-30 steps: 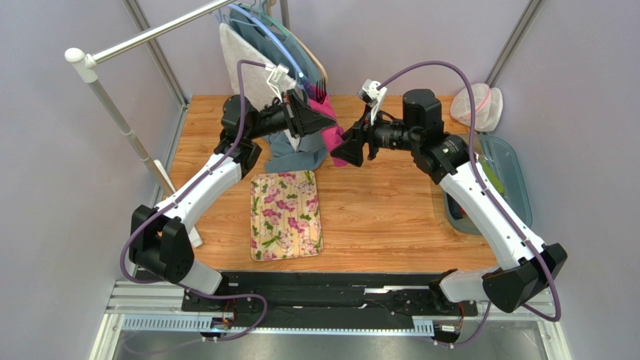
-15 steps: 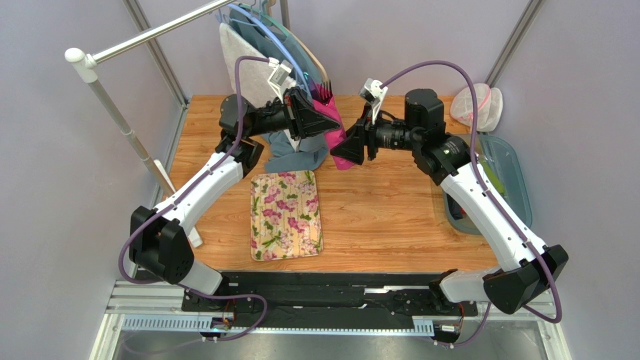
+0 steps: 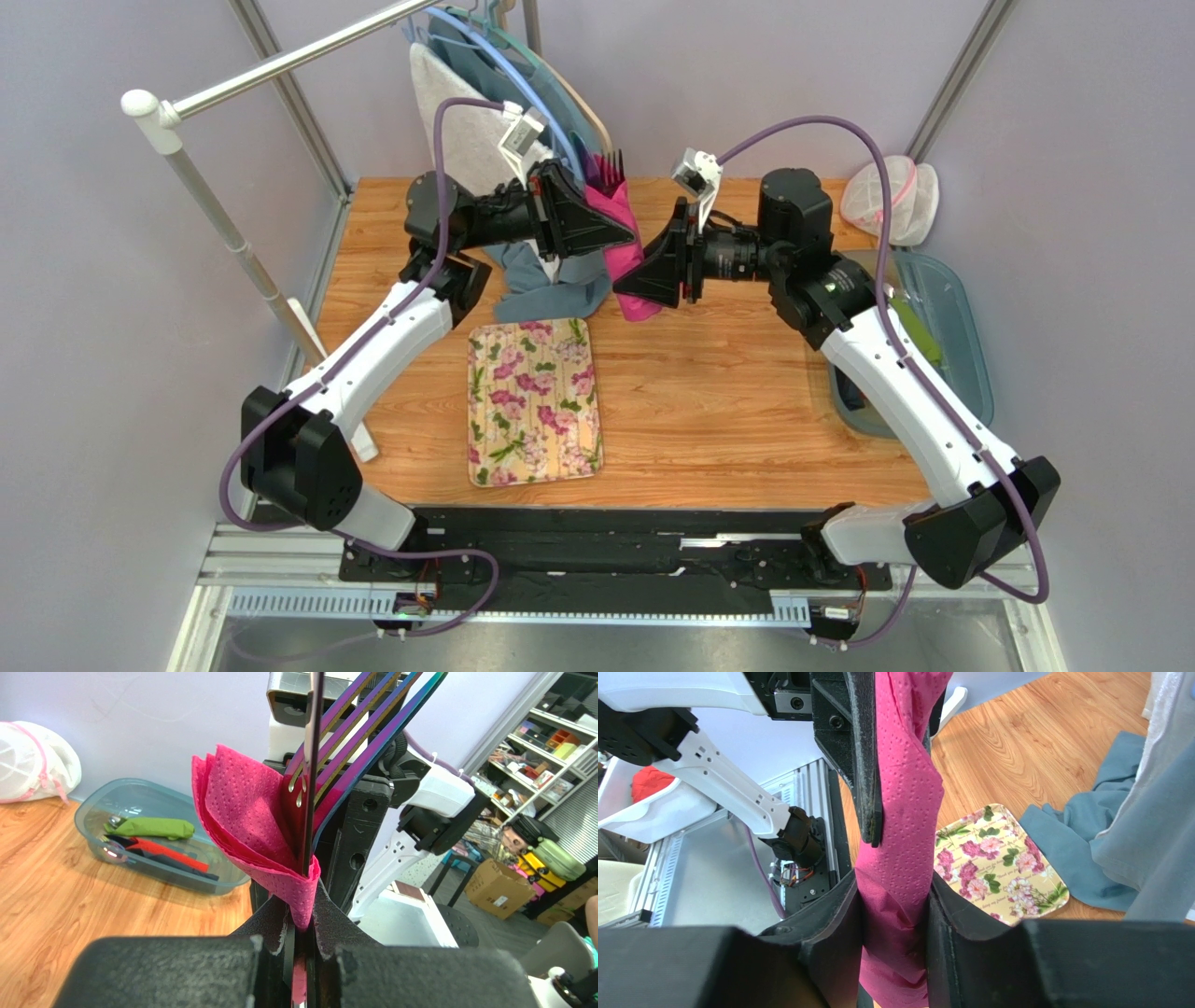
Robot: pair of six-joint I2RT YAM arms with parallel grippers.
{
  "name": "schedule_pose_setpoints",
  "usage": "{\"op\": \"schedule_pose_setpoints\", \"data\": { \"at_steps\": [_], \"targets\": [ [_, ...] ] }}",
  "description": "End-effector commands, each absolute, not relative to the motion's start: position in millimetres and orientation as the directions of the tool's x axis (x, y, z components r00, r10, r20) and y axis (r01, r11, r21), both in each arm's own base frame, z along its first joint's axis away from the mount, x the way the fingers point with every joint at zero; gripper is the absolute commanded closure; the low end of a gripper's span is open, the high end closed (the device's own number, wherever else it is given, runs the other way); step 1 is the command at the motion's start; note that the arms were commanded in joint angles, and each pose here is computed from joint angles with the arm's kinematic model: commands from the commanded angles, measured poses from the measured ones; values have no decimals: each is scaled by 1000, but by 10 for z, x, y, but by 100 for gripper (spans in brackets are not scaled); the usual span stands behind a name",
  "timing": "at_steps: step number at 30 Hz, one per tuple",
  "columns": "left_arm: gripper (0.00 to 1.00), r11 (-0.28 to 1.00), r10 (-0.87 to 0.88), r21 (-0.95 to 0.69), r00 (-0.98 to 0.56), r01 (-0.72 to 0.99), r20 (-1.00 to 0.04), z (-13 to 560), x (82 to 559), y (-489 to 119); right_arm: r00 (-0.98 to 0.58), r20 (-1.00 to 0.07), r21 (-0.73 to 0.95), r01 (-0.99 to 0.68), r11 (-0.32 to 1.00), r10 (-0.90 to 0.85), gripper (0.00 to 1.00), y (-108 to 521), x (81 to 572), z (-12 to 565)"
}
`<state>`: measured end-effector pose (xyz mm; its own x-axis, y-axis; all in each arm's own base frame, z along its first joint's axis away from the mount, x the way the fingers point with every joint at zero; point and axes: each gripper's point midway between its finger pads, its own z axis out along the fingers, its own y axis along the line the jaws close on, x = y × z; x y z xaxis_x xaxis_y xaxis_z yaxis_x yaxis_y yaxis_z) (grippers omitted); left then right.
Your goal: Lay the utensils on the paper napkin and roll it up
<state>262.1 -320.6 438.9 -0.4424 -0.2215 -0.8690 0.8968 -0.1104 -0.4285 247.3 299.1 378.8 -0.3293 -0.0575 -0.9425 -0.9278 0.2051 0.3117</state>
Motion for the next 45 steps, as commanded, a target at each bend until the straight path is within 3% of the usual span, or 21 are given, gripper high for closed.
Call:
{"op": "schedule_pose_setpoints", "data": {
  "at_steps": [1, 4, 6, 12, 14, 17, 19, 20, 27, 37, 45],
  "targets": [
    [100, -97, -351, -302, -317, 948, -881, 4889, 2597, -3162, -354, -933, 348, -933, 93, -59, 68, 3078, 2250, 3904],
    [100, -90, -349, -319, -329, 944, -877, 4849, 2623, -3169, -349, -936, 344, -935, 88, -51, 83, 3083, 2241, 3966],
    [100, -81, -350, -331, -338, 940, -873, 4830, 2645, -3172, -342, -939, 338, -937, 90, -42, 100, 3081, 2243, 4027],
    [99, -26, -355, -364, -349, 931, -867, 4764, 2719, -3161, -324, -946, 319, -936, 150, -13, 100, 3030, 2346, 4130],
    [89, -10, -351, -375, -354, 927, -867, 4711, 2731, -3156, -319, -948, 313, -934, 171, -3, 100, 3004, 2394, 4160],
    [60, 14, -339, -392, -365, 920, -867, 4599, 2735, -3127, -309, -951, 307, -932, 192, 18, 100, 2972, 2465, 4242],
    [53, 44, -341, -418, -380, 907, -860, 4508, 2781, -3081, -298, -954, 298, -936, 188, 27, 100, 2970, 2457, 4302],
    [45, 53, -341, -427, -385, 903, -857, 4484, 2798, -3064, -291, -956, 291, -938, 188, 31, 100, 2966, 2453, 4327],
    [29, 28, -325, -441, -409, 897, -853, 4395, 2833, -3066, -272, -961, 276, -947, 164, 48, 100, 2982, 2435, 4424],
    [26, -56, -330, -405, -400, 912, -855, 4519, 2724, -3103, -275, -960, 281, -946, 160, 61, 100, 3018, 2489, 4460],
    [36, -88, -337, -397, -402, 914, -851, 4596, 2700, -3198, -264, -962, 271, -952, 143, 67, 100, 3034, 2476, 4474]
  ]
}}
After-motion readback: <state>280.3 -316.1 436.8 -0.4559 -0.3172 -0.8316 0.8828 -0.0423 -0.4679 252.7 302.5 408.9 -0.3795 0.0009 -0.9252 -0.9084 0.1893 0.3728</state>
